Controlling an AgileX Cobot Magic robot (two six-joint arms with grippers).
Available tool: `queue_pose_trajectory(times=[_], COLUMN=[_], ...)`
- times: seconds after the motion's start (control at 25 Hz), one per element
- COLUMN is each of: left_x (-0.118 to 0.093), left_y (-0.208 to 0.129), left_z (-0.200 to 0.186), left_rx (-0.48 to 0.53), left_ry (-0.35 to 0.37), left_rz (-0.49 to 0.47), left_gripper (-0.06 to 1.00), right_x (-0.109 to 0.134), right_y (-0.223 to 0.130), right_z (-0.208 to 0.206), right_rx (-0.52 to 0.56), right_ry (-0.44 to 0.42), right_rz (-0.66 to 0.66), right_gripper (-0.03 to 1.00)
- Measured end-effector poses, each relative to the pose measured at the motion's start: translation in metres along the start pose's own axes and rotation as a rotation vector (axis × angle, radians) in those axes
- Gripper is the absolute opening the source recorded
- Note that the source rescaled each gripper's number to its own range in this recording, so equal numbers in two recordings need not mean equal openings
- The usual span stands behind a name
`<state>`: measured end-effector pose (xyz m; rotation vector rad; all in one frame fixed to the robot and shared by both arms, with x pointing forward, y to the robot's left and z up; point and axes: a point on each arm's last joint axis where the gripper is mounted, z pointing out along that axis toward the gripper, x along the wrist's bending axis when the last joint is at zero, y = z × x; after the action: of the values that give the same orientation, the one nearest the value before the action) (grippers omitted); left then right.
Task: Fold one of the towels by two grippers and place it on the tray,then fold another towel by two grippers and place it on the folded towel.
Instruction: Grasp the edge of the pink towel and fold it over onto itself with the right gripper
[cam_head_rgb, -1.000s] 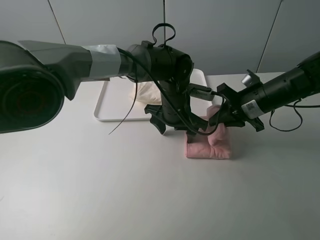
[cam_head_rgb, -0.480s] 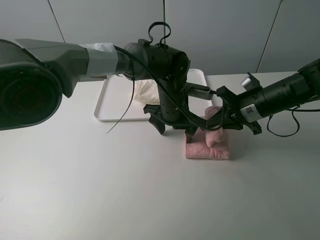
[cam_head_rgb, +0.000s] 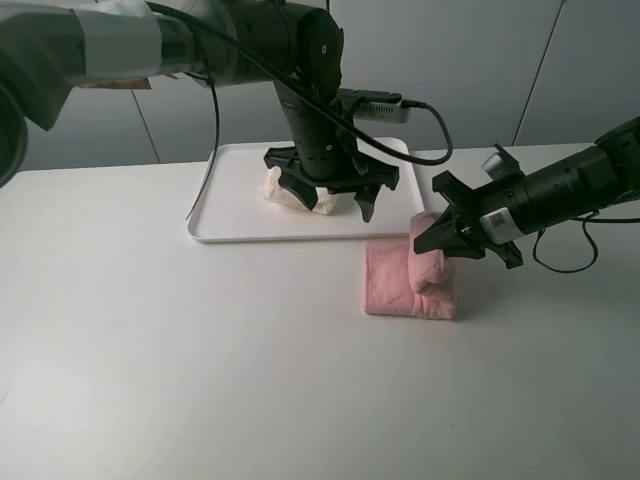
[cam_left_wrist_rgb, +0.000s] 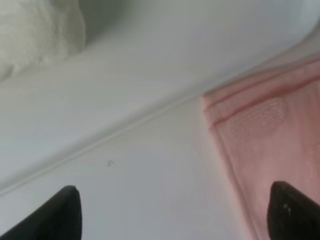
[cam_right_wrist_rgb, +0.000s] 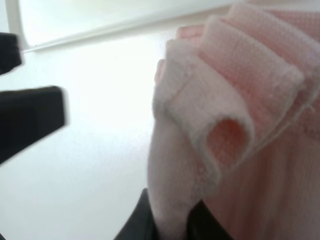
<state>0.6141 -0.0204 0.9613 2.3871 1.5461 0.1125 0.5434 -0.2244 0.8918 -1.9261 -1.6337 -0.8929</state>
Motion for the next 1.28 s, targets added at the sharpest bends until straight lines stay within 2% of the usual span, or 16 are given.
queue_pose_trajectory(times=[0.12,0.2,0.24,0.32,0.4,0.68,0.84,0.92,1.08,1.28], left_x=[0.004,0.007,0.008,0.011,0.014,0.024,0.031,0.033,0.036,0.037], left_y=[0.005,0.008,0.009,0.012,0.016,0.026,0.025,0.024,0.023,0.022], left_z=[-0.018,-0.028,-0.033,-0.041,-0.047,-0.063,-0.063,-0.063,-0.063,-0.063], left_rx=[-0.045,-0.071,-0.082,-0.102,-0.12,-0.156,-0.131,-0.114,-0.102,-0.091], left_ry=[-0.009,-0.005,-0.007,-0.01,-0.012,-0.003,0.014,0.02,0.037,0.053], left_rz=[0.003,0.005,0.004,0.001,-0.004,-0.006,0.003,0.007,0.016,0.036], left_gripper=[0.96,0.96,0.96,0.96,0.96,0.96,0.96,0.96,0.96,0.96], right_x=[0.0,0.0,0.0,0.001,0.003,0.009,0.01,0.009,0.01,0.005], right_y=[0.0,0.0,0.0,0.0,-0.002,-0.005,-0.003,-0.001,0.003,0.006], right_z=[0.0,0.0,0.0,0.0,0.0,-0.001,-0.001,-0.002,-0.009,-0.013], right_rx=[-0.002,-0.004,-0.001,0.006,0.017,0.051,0.037,0.007,-0.05,-0.025], right_ry=[0.0,0.001,0.004,0.016,0.029,0.103,0.11,0.083,0.017,-0.097], right_rz=[0.002,0.001,0.001,0.002,0.002,0.005,0.008,0.002,-0.016,-0.025], right_gripper=[0.06,0.16,0.26,0.41,0.47,0.51,0.64,0.69,0.7,0.7])
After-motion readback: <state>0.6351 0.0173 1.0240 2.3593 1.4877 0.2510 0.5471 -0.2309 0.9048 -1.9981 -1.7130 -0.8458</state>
